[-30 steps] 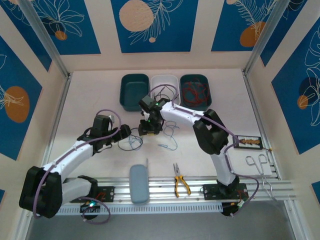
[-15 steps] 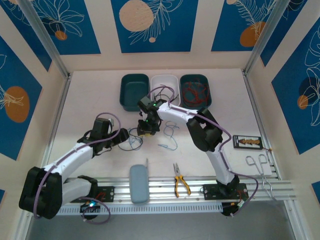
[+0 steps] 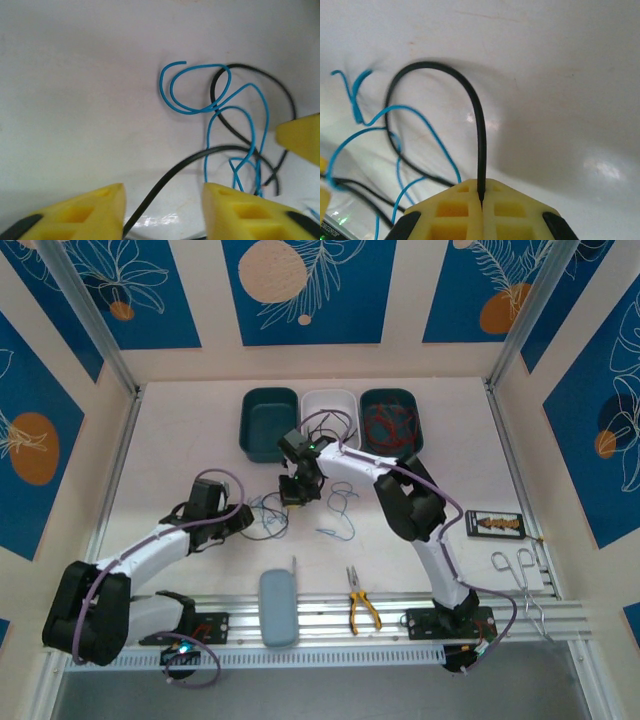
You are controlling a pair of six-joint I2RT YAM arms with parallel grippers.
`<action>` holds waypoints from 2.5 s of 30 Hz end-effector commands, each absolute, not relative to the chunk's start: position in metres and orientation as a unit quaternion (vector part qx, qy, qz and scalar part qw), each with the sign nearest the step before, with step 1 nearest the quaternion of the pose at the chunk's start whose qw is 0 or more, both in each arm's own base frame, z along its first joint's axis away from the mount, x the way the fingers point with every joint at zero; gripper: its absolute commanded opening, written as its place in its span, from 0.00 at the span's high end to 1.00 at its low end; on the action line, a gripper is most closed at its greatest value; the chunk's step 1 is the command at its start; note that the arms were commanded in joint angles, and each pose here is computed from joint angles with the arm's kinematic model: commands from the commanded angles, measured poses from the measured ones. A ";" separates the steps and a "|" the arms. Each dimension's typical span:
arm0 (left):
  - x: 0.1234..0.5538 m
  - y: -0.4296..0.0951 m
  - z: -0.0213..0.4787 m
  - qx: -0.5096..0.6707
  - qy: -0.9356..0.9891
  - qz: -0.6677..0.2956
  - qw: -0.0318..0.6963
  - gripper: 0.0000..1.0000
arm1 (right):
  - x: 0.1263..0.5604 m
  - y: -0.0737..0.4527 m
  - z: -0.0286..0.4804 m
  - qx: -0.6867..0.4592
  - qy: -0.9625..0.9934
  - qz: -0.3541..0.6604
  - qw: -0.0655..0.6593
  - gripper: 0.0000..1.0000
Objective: Untangle the cables
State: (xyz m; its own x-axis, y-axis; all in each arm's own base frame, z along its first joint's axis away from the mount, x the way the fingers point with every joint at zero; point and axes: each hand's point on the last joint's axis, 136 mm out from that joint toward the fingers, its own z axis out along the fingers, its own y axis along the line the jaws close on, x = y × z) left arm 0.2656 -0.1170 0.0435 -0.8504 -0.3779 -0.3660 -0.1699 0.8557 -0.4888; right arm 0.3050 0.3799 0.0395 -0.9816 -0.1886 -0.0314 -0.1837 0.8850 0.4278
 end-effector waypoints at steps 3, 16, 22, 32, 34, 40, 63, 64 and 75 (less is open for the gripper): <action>0.267 -0.116 0.038 -0.153 0.934 -0.229 0.229 0.77 | 0.313 0.369 0.101 0.118 -0.965 -0.222 -0.069 1.00; 0.269 -0.105 0.037 -0.169 0.933 -0.204 0.242 1.00 | 0.319 0.337 0.171 0.124 -0.958 -0.198 -0.164 1.00; 0.268 -0.091 0.045 -0.182 0.931 -0.182 0.260 1.00 | 0.326 0.314 0.192 0.114 -0.958 -0.163 -0.206 1.00; 0.268 -0.085 0.045 -0.194 0.927 -0.180 0.266 1.00 | 0.324 0.275 0.280 0.120 -0.925 -0.145 -0.331 1.00; 0.268 -0.086 0.043 -0.197 0.927 -0.182 0.263 1.00 | 0.320 0.274 0.301 0.133 -0.913 -0.151 -0.355 1.00; 0.271 -0.091 0.038 -0.204 0.924 -0.196 0.256 0.84 | 0.308 0.278 0.352 0.176 -0.880 -0.170 -0.406 1.00; 0.299 -0.134 0.109 -0.110 0.876 -0.322 0.342 0.19 | 0.292 0.310 0.429 0.272 -0.819 -0.190 -0.468 1.00; 0.302 -0.138 0.118 -0.096 0.870 -0.330 0.353 0.17 | 0.291 0.311 0.430 0.274 -0.818 -0.190 -0.469 1.00; 0.333 -0.184 0.134 -0.033 0.845 -0.380 0.374 0.25 | 0.281 0.340 0.444 0.310 -0.796 -0.200 -0.480 1.00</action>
